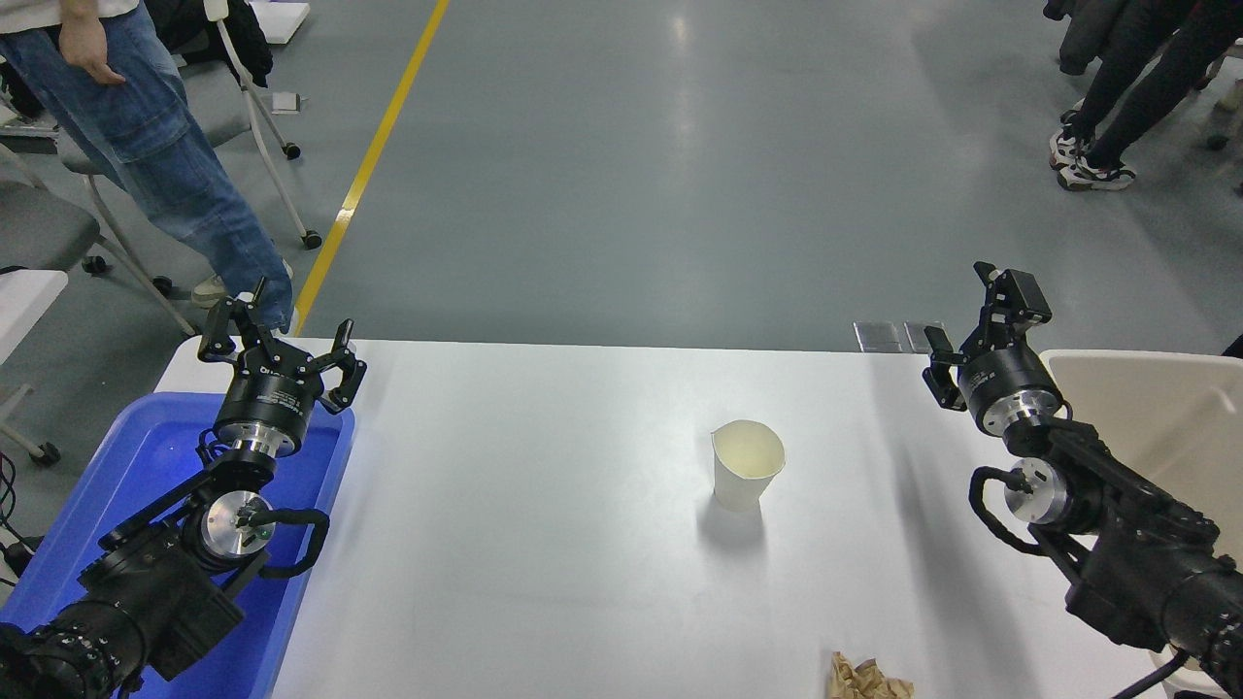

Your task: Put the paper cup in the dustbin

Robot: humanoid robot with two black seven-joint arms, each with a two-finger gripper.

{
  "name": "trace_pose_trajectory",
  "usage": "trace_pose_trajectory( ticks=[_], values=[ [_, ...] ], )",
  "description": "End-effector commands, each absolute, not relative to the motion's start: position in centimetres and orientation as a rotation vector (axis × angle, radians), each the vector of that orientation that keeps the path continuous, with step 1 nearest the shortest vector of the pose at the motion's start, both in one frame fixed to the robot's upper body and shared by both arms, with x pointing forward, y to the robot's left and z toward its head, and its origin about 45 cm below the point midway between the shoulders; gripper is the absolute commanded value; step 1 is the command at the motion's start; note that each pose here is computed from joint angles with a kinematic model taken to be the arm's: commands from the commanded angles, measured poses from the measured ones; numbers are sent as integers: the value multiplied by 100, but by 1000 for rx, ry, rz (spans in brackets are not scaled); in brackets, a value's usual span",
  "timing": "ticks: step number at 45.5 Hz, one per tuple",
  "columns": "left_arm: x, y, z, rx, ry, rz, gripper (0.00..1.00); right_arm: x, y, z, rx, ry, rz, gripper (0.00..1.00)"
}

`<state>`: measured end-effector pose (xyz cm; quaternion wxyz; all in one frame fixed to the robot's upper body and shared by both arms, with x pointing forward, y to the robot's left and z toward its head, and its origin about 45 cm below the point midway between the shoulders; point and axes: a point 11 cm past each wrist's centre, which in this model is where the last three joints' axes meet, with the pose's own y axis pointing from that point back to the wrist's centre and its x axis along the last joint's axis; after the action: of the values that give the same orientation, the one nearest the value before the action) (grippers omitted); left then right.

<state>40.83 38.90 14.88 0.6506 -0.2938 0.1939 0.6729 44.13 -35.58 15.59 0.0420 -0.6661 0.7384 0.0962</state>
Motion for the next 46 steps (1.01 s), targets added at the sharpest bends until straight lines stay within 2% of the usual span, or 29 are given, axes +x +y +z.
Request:
trace_pose_trajectory(
  ticks=[1, 46],
  values=[
    [4084, 3887, 1486, -665, 443, 1527, 100, 4411, -3579, 1564, -2018, 2266, 297, 100],
    [4084, 3888, 1487, -666, 442, 1527, 100, 4343, -3593, 1466, -2036, 2283, 313, 100]
  ],
)
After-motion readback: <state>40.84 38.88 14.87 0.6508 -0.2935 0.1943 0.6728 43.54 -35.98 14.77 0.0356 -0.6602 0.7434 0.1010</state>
